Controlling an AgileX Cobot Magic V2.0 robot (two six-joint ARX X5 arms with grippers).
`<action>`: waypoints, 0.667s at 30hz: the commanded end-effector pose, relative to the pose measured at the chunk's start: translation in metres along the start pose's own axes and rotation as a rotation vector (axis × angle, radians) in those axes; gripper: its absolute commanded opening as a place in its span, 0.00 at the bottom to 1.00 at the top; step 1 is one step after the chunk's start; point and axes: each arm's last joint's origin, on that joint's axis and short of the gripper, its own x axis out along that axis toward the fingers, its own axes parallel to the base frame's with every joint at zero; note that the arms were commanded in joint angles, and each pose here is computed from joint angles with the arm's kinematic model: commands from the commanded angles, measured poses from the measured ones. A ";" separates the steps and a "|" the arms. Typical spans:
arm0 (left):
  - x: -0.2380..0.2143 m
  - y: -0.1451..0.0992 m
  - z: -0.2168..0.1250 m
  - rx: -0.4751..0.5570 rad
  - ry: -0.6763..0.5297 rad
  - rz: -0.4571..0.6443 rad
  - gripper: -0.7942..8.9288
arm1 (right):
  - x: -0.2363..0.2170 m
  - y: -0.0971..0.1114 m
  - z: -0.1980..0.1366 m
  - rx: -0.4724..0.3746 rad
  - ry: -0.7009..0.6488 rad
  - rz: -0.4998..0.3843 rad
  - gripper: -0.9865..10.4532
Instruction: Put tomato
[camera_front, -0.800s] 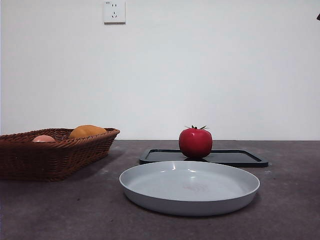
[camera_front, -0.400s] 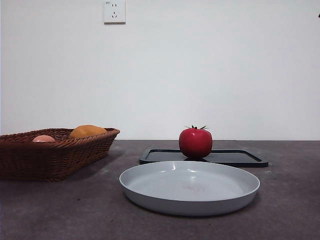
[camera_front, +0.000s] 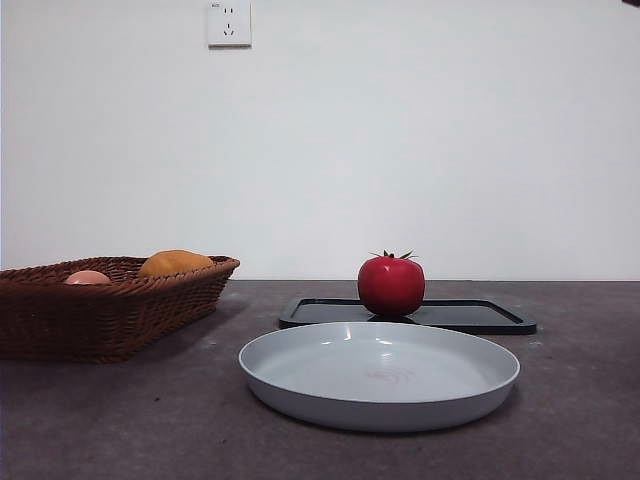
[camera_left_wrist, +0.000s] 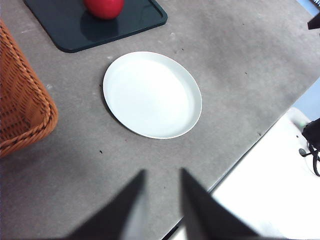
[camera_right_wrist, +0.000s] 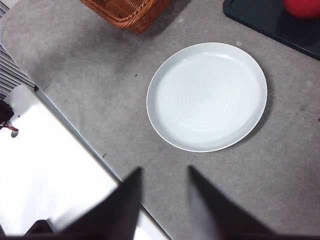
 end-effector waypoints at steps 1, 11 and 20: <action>-0.003 -0.002 0.005 0.024 -0.021 -0.007 0.09 | 0.000 0.001 0.002 -0.001 -0.005 0.007 0.09; -0.003 -0.002 0.005 0.024 -0.021 -0.007 0.09 | 0.000 0.001 0.003 -0.004 -0.014 0.007 0.09; -0.003 -0.002 0.005 0.024 -0.021 -0.007 0.09 | 0.000 0.001 0.003 -0.004 -0.014 0.007 0.09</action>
